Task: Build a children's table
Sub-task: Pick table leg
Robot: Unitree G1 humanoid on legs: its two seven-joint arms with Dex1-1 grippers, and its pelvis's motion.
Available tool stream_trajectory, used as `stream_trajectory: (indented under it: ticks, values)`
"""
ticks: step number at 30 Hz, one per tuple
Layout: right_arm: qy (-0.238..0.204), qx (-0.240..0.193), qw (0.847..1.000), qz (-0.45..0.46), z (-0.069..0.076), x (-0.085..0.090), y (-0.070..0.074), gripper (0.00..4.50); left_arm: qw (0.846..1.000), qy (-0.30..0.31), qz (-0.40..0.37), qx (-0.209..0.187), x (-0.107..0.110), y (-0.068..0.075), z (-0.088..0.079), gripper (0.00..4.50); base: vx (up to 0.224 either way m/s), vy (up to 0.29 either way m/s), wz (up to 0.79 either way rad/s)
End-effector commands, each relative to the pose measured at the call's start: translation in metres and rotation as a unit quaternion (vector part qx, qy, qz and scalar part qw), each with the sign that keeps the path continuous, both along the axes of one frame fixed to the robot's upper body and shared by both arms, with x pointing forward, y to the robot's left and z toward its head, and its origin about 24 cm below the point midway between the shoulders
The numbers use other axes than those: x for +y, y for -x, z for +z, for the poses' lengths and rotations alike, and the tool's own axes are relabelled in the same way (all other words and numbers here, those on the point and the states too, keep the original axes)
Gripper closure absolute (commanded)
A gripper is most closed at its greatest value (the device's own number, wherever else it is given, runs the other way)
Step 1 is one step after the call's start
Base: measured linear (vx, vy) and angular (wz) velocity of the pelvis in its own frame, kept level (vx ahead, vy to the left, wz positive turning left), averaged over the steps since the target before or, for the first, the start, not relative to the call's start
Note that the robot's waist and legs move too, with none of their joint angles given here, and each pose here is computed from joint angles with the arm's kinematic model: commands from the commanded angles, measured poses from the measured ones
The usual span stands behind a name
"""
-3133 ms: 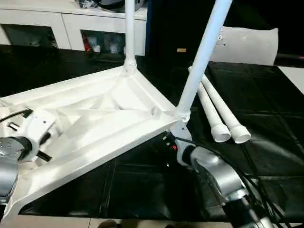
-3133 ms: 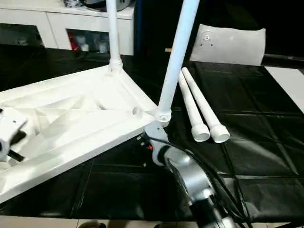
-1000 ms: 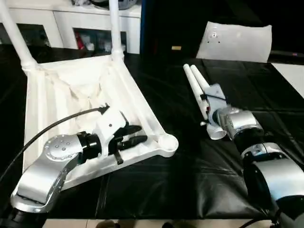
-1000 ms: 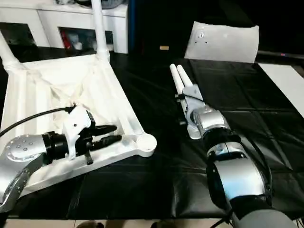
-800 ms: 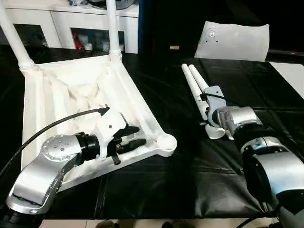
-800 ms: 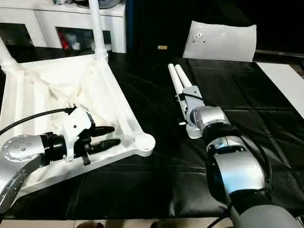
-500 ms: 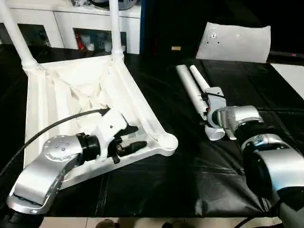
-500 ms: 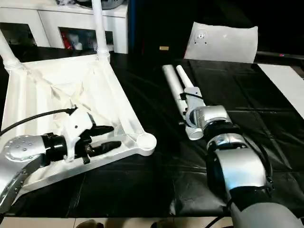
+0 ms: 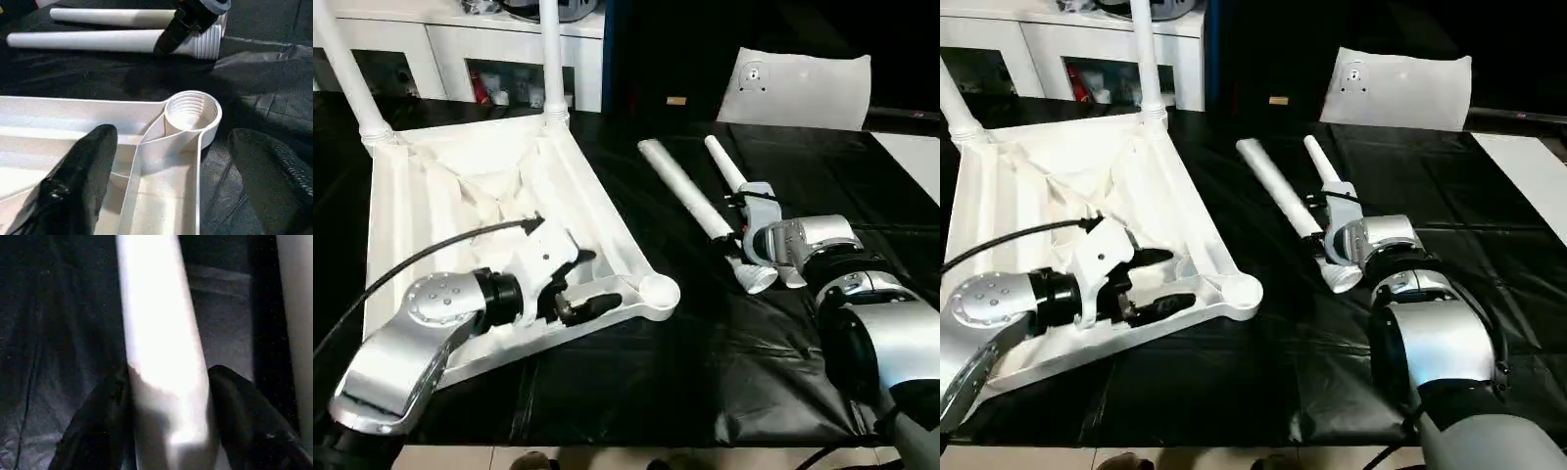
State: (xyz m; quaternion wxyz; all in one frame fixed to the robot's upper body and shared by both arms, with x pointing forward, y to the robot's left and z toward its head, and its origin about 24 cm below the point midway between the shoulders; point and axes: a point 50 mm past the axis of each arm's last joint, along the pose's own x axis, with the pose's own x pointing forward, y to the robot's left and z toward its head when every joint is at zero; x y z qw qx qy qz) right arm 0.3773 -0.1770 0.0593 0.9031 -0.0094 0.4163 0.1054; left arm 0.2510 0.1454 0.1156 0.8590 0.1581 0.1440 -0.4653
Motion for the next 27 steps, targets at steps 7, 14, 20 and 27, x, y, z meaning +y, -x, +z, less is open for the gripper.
stream_trajectory:
  ticks: [7, 14, 20, 27]
  values:
    - [-0.081, -0.060, 0.994, -0.038, 0.013, -0.007, -0.007, 2.59, 0.999, 0.006, 0.027, -0.023, -0.001, -0.007, 0.002, 0.00, 0.000, 0.000, 0.00]
    - [-0.213, -0.159, 0.964, -0.009, 0.038, 0.000, -0.014, 2.60, 0.993, 0.066, 0.087, -0.053, -0.002, -0.024, 0.014, 0.00, 0.000, 0.000, 0.00]
    - [-0.428, -0.223, 0.865, 0.138, 0.057, 0.026, 0.014, 2.61, 0.970, 0.196, 0.138, -0.036, -0.014, -0.047, 0.033, 0.00, 0.000, 0.000, 0.00]
    - [-0.525, -0.239, 0.785, 0.225, 0.060, 0.040, 0.052, 2.61, 0.933, 0.336, 0.128, -0.006, -0.035, -0.060, 0.059, 0.00, 0.000, 0.000, 0.00]
